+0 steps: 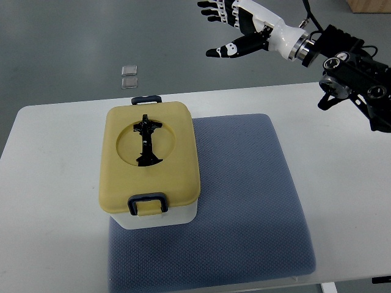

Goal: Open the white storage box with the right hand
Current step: 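Swing the right hand over the yellow lid toward its black handle, then close the right hand's fingers around the black handle on the lid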

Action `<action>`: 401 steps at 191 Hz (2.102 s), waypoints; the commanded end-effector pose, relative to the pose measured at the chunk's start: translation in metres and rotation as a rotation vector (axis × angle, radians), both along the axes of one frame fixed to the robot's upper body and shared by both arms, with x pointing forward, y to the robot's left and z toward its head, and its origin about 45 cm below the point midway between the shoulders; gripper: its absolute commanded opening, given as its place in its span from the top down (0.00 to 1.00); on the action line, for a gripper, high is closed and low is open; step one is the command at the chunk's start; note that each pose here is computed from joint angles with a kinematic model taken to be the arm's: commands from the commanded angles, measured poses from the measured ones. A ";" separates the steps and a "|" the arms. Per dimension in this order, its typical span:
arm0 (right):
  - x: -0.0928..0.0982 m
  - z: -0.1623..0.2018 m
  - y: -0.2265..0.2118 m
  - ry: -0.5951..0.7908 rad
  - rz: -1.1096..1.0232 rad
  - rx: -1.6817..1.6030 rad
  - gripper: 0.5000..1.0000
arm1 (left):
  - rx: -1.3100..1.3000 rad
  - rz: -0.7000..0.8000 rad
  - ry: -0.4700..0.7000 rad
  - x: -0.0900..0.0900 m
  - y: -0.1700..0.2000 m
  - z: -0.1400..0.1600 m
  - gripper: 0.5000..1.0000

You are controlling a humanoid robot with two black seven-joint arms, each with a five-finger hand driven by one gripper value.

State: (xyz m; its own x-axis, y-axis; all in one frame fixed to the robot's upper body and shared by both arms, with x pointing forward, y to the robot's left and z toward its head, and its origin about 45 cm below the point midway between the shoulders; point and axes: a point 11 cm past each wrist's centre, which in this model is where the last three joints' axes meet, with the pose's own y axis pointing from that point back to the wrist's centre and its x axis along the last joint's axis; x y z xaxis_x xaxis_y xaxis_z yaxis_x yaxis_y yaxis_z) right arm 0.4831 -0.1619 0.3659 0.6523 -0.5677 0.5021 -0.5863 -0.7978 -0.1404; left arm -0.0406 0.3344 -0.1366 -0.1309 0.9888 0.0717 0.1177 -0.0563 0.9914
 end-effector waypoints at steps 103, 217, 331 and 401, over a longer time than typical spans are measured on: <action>-0.073 0.021 0.155 -0.490 0.526 -0.781 0.16 | 0.000 0.000 0.000 0.000 0.000 0.000 0.00; -0.098 -0.001 0.149 -0.558 0.656 -0.888 0.47 | 0.000 0.000 0.000 0.000 0.000 0.000 0.00; -0.098 -0.012 0.148 -0.554 0.640 -0.862 0.64 | 0.000 0.000 0.000 0.000 0.000 0.000 0.00; -0.095 -0.019 0.147 -0.539 0.612 -0.869 1.00 | 0.000 0.000 0.000 0.000 0.000 0.000 0.00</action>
